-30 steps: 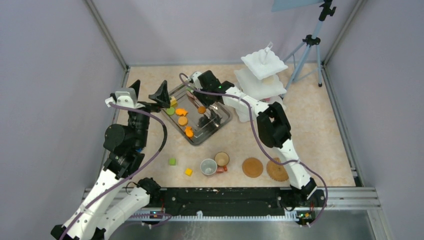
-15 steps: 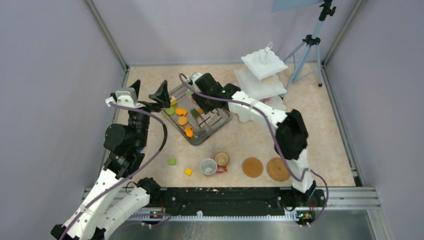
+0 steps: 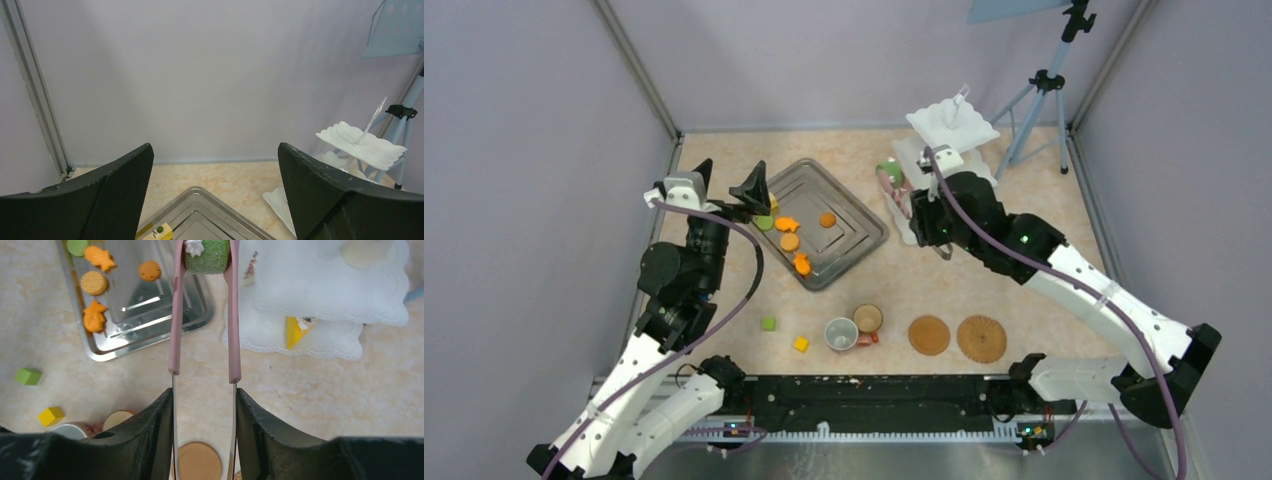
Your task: Serve the afternoon tea
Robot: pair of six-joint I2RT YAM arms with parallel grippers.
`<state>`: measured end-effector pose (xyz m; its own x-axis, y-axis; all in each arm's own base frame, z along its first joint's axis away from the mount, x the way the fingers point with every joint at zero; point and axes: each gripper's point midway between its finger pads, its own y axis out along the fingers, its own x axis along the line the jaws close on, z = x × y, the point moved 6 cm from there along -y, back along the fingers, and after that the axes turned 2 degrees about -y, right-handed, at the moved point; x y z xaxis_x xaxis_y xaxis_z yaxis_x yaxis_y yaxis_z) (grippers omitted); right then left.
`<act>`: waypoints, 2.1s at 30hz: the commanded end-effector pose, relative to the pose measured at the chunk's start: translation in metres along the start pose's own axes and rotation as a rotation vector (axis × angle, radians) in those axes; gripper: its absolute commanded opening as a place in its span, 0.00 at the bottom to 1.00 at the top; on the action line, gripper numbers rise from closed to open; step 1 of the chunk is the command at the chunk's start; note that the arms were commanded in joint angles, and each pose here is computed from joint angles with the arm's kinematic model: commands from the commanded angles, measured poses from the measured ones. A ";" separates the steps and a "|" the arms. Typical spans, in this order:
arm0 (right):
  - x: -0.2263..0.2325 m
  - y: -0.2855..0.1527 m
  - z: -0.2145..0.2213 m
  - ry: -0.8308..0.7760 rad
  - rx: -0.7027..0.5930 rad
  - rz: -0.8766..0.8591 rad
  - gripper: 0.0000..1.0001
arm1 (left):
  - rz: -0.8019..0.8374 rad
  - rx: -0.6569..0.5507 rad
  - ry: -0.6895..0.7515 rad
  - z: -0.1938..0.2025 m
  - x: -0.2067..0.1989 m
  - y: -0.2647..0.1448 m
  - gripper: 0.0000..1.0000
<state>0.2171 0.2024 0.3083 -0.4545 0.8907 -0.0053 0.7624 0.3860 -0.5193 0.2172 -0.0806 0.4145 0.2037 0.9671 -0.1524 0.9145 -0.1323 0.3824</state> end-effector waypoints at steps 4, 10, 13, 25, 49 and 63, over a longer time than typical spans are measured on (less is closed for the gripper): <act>-0.039 -0.004 0.007 0.080 -0.025 0.088 0.18 | 0.015 -0.005 -0.012 0.001 -0.004 0.004 0.99; -0.058 0.012 0.009 0.098 -0.007 0.168 0.18 | 0.012 -0.002 -0.006 0.001 -0.003 0.005 0.99; -0.064 0.024 0.011 0.100 -0.003 0.226 0.18 | 0.010 -0.006 -0.007 0.000 -0.003 0.004 0.99; -0.076 0.068 0.012 0.104 0.004 0.317 0.22 | 0.008 -0.007 -0.004 0.000 -0.002 0.004 0.99; -0.069 -0.009 0.016 0.158 0.076 0.164 0.57 | 0.016 -0.011 -0.018 -0.002 -0.003 0.003 0.99; 0.042 0.004 -0.002 0.129 -0.027 -0.398 0.57 | -0.012 -0.036 -0.022 -0.010 0.002 -0.002 0.99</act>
<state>0.1857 0.1726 0.3153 -0.5445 0.8048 0.2364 0.6398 0.5808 -0.5033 0.2179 -0.0824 0.4127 0.2123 0.9651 -0.1532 0.9161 -0.1420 0.3750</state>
